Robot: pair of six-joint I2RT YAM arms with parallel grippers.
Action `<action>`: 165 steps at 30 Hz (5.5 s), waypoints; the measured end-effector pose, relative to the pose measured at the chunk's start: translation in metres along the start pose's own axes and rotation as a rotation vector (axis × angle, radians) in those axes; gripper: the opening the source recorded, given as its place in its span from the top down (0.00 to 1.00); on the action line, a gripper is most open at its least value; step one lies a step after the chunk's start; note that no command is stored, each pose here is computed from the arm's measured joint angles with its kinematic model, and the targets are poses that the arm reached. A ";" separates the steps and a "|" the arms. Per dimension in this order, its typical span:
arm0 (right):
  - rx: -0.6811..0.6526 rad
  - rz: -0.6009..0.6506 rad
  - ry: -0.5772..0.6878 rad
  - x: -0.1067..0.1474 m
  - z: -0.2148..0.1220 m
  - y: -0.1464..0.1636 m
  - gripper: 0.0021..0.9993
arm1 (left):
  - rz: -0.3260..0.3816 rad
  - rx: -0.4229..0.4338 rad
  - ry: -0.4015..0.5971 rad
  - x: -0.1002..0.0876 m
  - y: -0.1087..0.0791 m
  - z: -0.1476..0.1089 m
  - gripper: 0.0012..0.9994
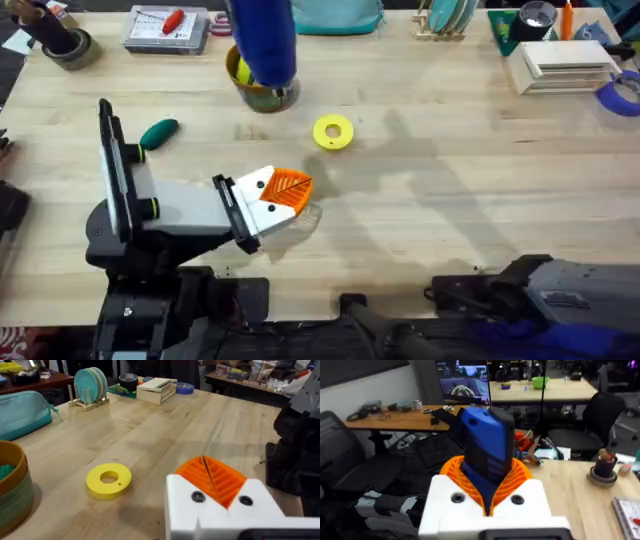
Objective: Pick up the gripper from the table and insert it into the empty holder that is missing its gripper. Then pick up a screw, insert it into the mounting hole, and use the screwdriver to tighten it. Finally, clean up the table by picking up the vegetable and placing it into the bucket.
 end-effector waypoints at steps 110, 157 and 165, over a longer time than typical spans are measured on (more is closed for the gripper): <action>-0.122 -0.076 -0.057 0.087 0.038 0.032 0.98 | 0.000 0.001 0.000 0.000 0.000 0.000 1.00; -0.132 -0.083 -0.033 0.108 0.046 0.027 0.98 | 0.000 0.001 0.000 0.000 0.000 0.000 1.00; -0.140 -0.110 -0.034 0.109 0.048 0.029 0.98 | 0.000 0.001 0.000 0.000 0.000 0.000 1.00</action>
Point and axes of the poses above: each hand's point on the last joint's axis, 136 mm out from that joint toward the fingers, its own z axis out along the fingers, its own y axis along the line the jaws close on, x = y × z, the point moved 6 cm from there along -z, back along the fingers, and after that the axes turned 2 degrees about -z, right-handed, at the moved point
